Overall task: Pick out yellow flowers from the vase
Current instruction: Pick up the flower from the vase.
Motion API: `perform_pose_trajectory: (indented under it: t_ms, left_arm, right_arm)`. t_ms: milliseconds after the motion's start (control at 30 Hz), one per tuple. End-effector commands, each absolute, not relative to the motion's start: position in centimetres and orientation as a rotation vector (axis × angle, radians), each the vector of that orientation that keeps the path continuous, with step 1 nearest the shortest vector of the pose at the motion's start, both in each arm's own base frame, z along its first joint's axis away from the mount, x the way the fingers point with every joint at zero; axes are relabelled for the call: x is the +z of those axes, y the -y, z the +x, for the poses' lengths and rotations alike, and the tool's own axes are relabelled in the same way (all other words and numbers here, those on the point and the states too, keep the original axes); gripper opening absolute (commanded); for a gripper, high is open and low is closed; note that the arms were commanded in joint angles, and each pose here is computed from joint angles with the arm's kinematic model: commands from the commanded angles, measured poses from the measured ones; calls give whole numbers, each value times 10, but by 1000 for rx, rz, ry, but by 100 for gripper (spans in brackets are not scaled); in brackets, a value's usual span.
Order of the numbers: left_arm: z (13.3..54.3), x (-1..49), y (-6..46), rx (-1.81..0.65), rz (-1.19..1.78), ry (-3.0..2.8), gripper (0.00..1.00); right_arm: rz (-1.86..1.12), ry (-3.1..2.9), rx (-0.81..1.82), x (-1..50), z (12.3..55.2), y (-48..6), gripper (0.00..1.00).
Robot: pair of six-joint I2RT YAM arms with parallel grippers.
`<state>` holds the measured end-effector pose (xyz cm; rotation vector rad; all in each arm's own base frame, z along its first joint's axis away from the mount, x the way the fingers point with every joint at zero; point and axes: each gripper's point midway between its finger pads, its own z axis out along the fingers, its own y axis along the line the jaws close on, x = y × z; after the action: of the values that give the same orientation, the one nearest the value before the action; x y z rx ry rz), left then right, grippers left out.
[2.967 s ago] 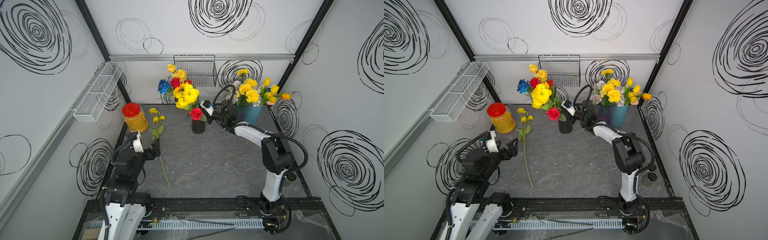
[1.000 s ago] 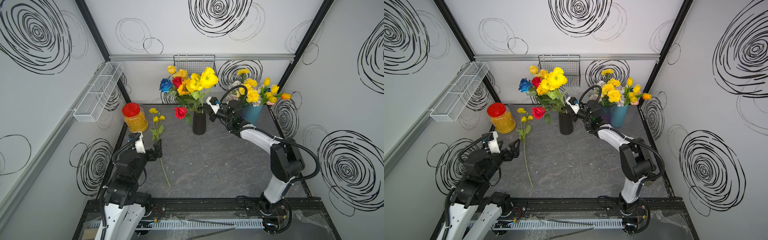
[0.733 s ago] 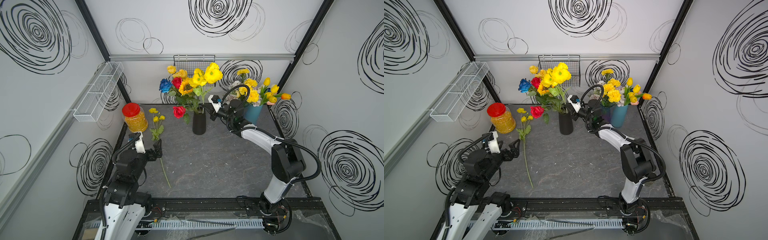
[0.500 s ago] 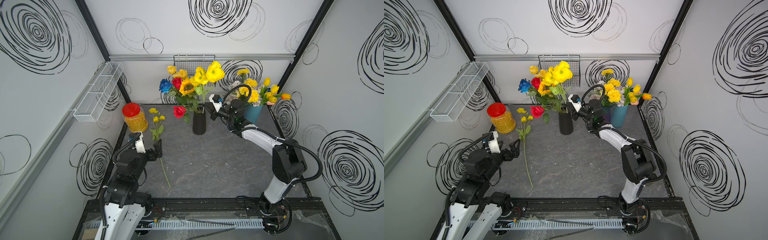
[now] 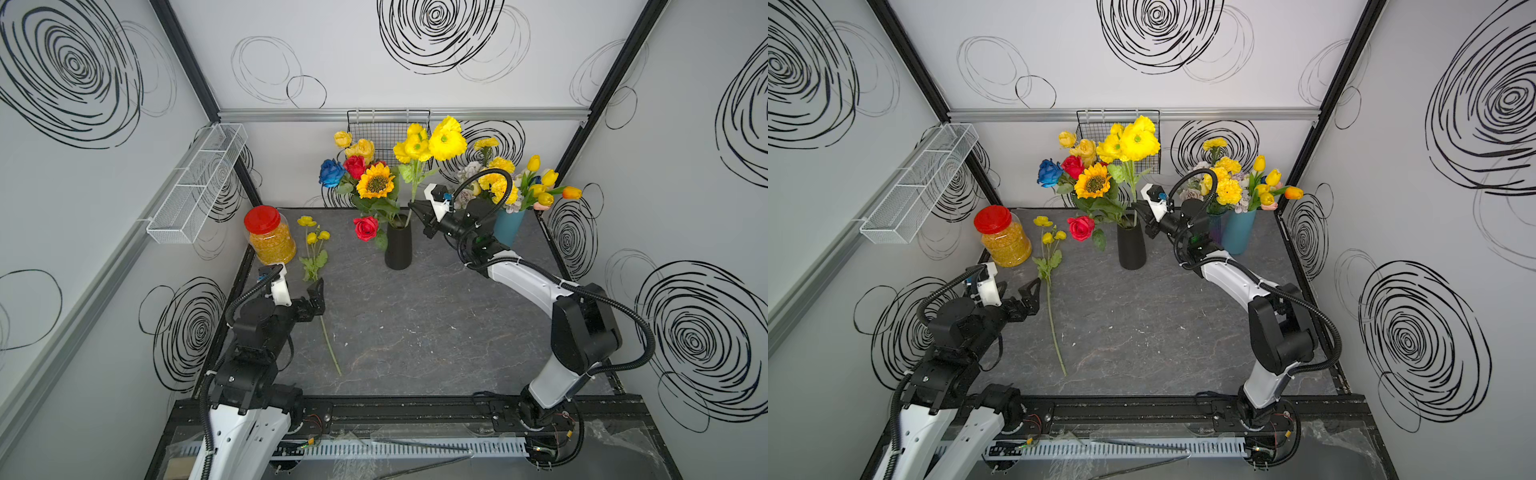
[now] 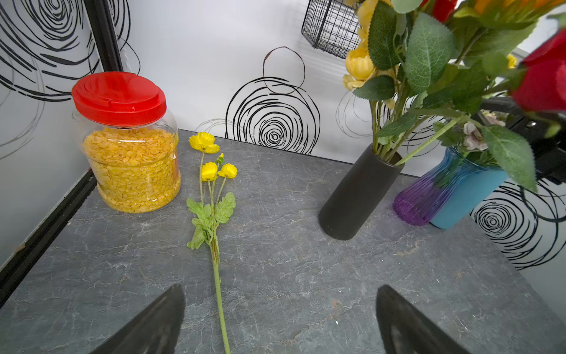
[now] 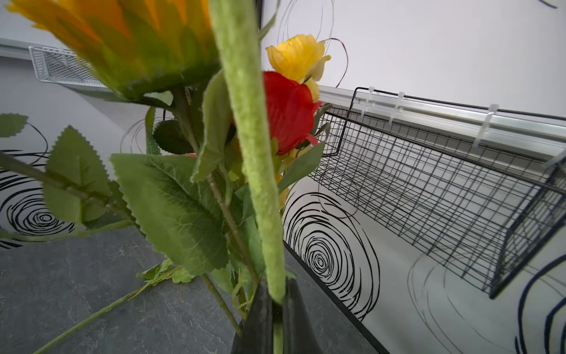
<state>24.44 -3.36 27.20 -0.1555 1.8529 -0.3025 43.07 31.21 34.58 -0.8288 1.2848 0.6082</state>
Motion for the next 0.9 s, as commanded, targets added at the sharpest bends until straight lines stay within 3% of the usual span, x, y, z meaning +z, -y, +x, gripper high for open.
perform_pose_trajectory:
  t_ms: [0,533,867]
  left_arm:
    - [248,274,33,-305,-158,-1836,99]
    - [251,283,54,-410,-65,-1808,97]
    - [239,299,115,-440,125,-1779,96]
  right_arm:
    - [-728,-1232,605,399,426,-299,2]
    - [-507,-1248,629,487,401,-260,0]
    - [-437,-1350,598,504,363,-226,1]
